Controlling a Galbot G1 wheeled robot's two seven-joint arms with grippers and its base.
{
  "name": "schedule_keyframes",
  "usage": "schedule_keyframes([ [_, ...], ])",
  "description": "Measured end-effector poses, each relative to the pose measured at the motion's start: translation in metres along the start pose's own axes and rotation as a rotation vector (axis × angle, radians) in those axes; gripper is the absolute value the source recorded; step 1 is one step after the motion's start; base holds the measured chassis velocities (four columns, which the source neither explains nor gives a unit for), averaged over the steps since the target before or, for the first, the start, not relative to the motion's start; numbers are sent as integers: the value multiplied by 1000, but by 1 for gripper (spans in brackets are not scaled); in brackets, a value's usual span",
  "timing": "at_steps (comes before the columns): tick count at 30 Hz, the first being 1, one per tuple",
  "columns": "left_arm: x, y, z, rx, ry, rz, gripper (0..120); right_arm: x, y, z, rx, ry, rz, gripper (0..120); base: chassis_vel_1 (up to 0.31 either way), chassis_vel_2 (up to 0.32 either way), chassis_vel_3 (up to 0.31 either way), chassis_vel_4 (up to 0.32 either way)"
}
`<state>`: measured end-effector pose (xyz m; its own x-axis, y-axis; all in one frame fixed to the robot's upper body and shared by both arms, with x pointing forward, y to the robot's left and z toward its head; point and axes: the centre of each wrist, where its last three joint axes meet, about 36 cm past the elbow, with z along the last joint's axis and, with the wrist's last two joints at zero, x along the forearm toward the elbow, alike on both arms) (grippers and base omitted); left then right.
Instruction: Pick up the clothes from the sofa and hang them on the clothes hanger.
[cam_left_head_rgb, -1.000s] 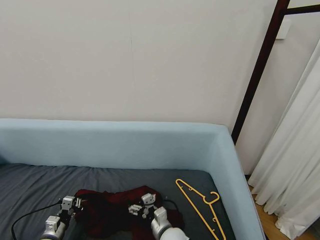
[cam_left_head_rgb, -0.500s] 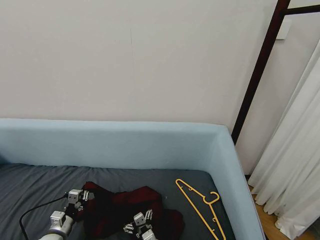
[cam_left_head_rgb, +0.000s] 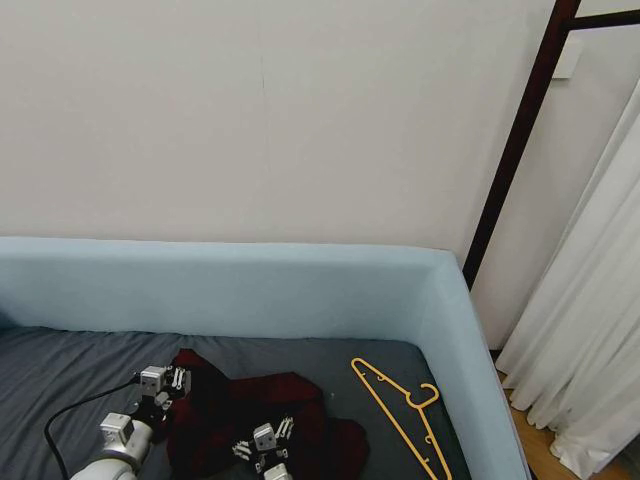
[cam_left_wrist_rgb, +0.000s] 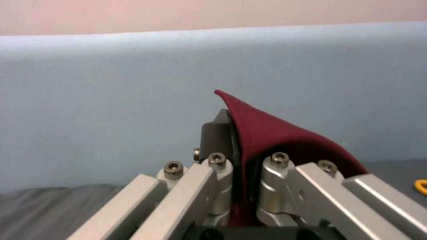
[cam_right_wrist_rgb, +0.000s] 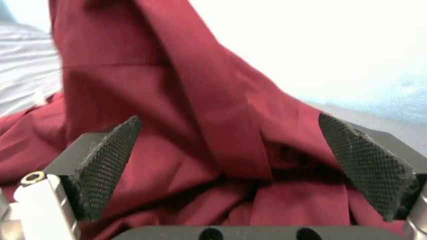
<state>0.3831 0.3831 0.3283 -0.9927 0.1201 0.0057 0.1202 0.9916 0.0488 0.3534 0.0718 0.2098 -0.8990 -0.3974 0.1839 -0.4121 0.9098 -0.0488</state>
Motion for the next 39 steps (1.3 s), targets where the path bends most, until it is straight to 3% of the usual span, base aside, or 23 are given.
schedule_keyframes([
  [13,-2,-18,-5,50,-30,25,0,-8,-27,27,-40,37,150,100,0,0,0,0],
  [24,-3,-21,-12,95,-46,30,0,-1,-9,5,-115,-82,35,100,0,0,0,0],
  [30,-2,-37,-18,158,-73,55,0,4,-7,7,-151,-157,-37,100,0,0,0,0],
  [39,9,-56,-29,196,-94,92,0,1,-10,-2,-176,-189,3,100,0,0,0,0],
])
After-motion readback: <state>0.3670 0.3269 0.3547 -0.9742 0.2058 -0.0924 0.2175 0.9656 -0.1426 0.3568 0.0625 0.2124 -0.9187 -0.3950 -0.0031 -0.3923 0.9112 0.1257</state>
